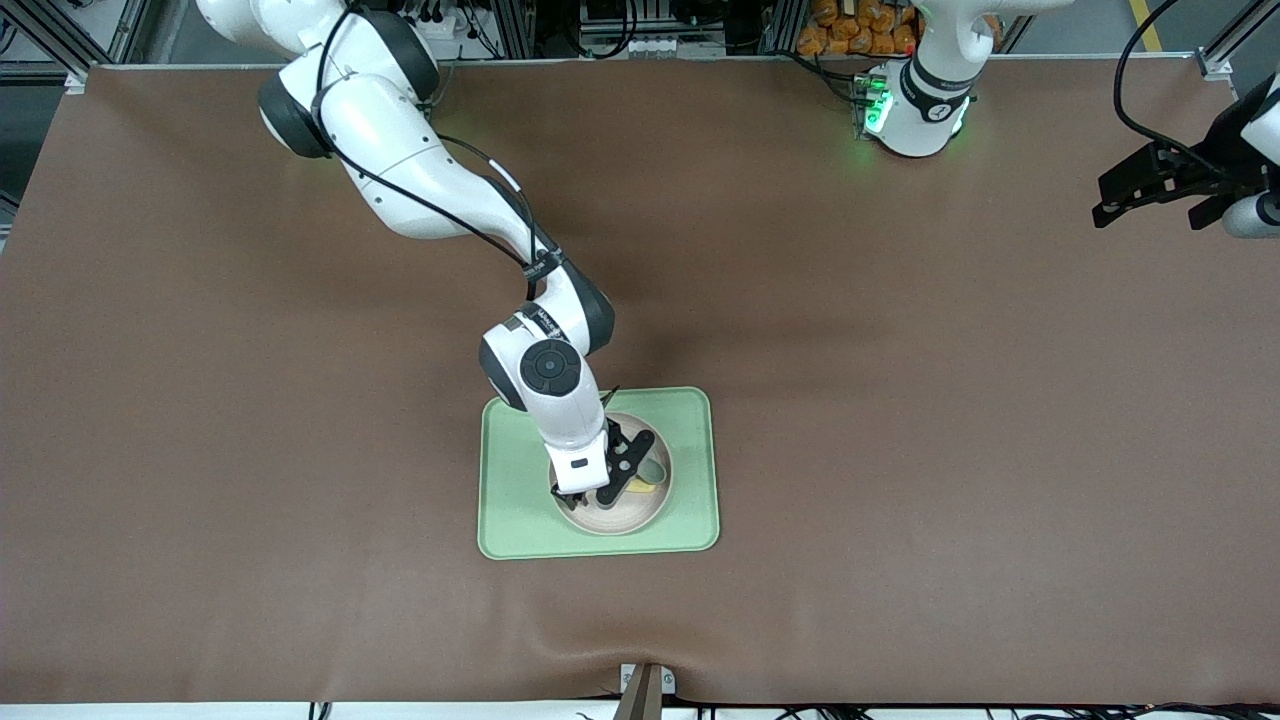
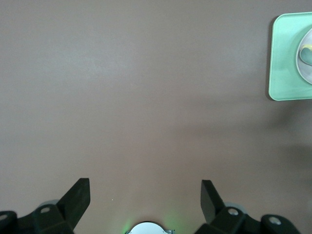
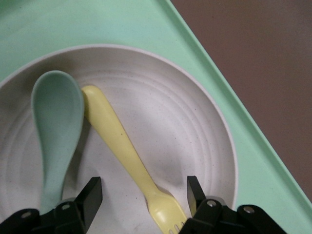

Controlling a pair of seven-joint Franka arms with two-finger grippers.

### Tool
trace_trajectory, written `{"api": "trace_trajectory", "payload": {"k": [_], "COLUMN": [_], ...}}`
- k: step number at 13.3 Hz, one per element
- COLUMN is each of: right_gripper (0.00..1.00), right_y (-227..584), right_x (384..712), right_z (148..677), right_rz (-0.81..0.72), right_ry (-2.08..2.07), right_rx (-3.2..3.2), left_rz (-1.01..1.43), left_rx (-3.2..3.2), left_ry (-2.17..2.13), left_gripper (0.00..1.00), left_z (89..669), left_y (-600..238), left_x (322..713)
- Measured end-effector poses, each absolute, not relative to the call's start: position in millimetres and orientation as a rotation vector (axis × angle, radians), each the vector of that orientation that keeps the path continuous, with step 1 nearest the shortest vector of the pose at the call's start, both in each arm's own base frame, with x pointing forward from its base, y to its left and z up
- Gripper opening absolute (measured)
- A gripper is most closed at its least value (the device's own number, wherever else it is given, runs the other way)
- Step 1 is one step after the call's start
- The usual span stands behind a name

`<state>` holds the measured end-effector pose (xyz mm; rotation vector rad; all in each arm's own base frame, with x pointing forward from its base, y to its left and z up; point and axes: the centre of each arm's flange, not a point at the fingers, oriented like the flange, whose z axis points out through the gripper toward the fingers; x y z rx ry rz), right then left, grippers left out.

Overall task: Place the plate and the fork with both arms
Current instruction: 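Lower the right gripper over the yellow fork on the plate, then grasp the yellow fork with the right gripper and lift it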

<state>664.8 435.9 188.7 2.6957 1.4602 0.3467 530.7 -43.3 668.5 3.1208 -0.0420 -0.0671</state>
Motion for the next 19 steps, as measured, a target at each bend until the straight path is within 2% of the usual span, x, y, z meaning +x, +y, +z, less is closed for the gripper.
{"api": "trace_trajectory", "payload": {"k": [3,5,7,9,11,19], "right_gripper": [0.79,0.75,0.58,0.33,0.19,0.19], "right_y": [436.1,436.5,437.7,438.4,438.4,437.3], "right_x": [664.7,664.4,663.9,663.5,663.8,665.6], "right_z": [187.3,187.4,187.7,187.7,188.3,195.3], "right_rz": [0.349,0.350,0.352,0.352,0.354,0.315], "right_ry": [1.461,1.462,1.464,1.465,1.464,1.456], "right_rx": [2.694,2.694,2.694,2.694,2.694,2.694], "left_rz": [-0.065,-0.064,-0.064,-0.064,-0.064,-0.064], "left_rx": [3.115,3.112,3.111,3.111,3.111,3.111], "left_ry": [-0.160,-0.212,-0.220,-0.219,-0.221,-0.221], "left_gripper": [1.00,1.00,1.00,1.00,1.00,1.00], "left_z": [668.6,668.6,668.6,668.6,668.6,668.6], "left_y": [-41.5,-36.4,-31.2,-30.4,-30.9,-31.1], "left_x": [530.9,531.2,531.6,531.6,531.6,531.6]}}
